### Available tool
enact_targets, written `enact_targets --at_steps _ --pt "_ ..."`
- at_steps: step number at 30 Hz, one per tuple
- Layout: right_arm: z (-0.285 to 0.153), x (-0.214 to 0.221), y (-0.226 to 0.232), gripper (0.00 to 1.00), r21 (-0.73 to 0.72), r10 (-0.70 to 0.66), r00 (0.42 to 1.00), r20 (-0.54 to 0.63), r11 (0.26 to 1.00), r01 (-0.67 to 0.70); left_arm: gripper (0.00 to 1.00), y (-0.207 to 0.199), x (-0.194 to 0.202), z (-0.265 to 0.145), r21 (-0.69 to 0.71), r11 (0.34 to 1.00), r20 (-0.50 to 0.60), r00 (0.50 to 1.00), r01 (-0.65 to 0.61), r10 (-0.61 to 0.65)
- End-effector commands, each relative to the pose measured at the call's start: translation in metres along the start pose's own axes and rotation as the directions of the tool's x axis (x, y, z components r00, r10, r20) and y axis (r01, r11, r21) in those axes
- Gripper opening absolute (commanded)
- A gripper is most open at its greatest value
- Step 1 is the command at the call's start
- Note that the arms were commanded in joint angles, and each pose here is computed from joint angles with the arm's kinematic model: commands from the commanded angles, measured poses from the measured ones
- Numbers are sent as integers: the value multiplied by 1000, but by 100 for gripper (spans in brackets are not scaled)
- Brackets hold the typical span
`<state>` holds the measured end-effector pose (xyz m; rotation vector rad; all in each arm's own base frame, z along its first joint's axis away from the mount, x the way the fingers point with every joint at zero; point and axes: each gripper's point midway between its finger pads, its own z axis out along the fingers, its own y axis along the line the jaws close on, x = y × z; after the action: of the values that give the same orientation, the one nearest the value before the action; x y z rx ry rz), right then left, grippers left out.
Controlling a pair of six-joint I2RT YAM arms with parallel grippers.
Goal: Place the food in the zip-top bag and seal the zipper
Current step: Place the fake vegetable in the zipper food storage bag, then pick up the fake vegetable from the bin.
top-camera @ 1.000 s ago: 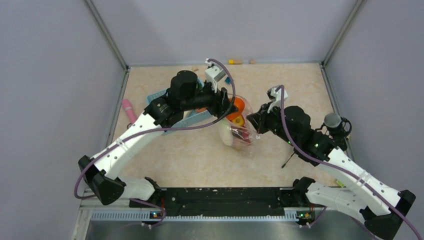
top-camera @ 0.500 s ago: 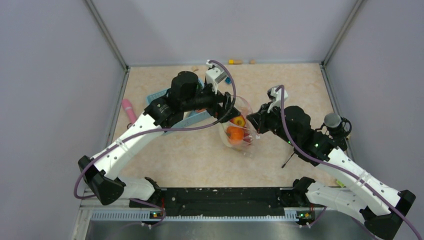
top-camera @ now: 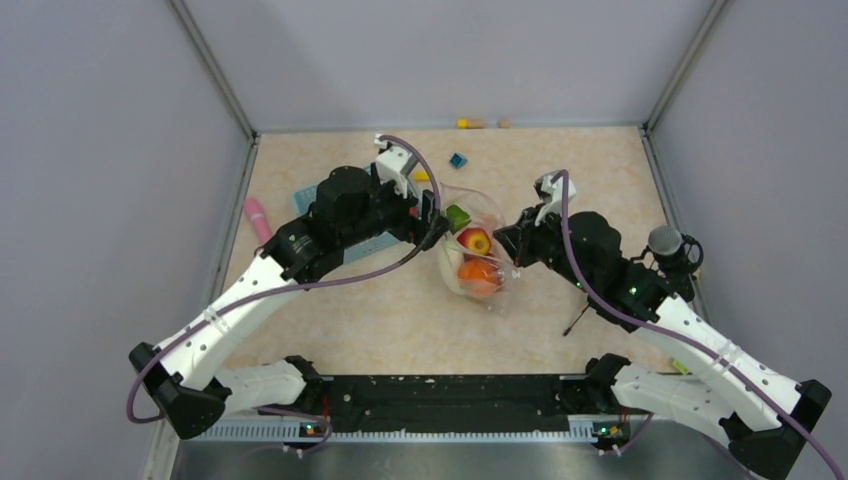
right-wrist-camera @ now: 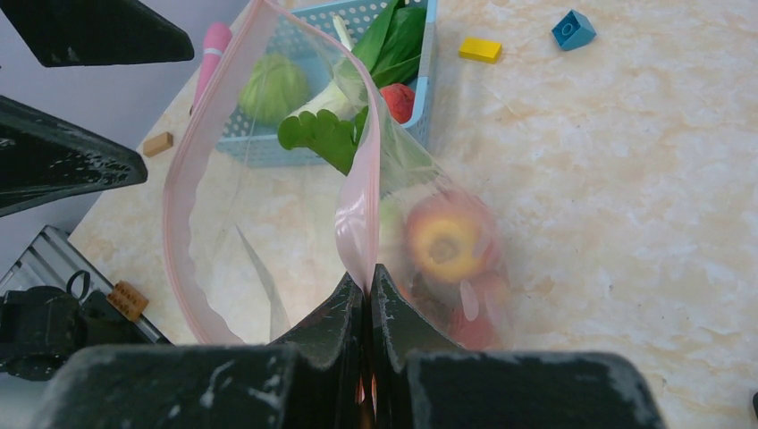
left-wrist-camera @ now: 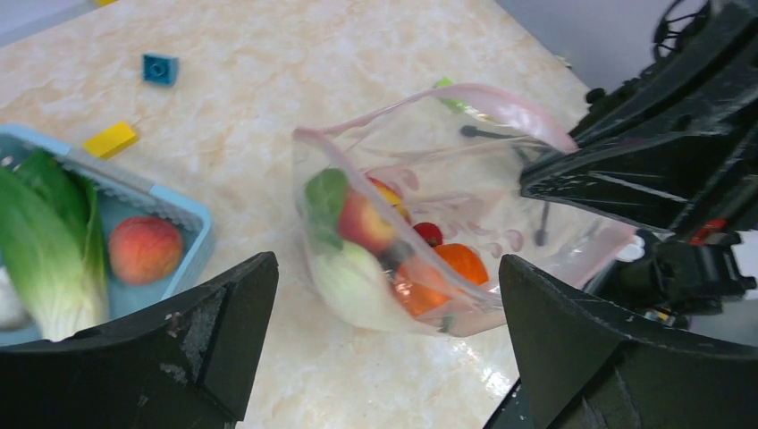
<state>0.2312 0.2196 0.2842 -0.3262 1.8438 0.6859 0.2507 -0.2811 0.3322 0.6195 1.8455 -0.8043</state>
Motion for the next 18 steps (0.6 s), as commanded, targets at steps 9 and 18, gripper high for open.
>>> enact_targets --at_steps 9,18 --pt "-3 -15 -1 0 5 8 998 60 1000 -8 99 79 10 -30 -427 898 116 991 109 -65" --pt "-2 -14 -3 0 14 7 998 57 1000 -8 99 134 30 -31 -532 813 148 971 236 -186"
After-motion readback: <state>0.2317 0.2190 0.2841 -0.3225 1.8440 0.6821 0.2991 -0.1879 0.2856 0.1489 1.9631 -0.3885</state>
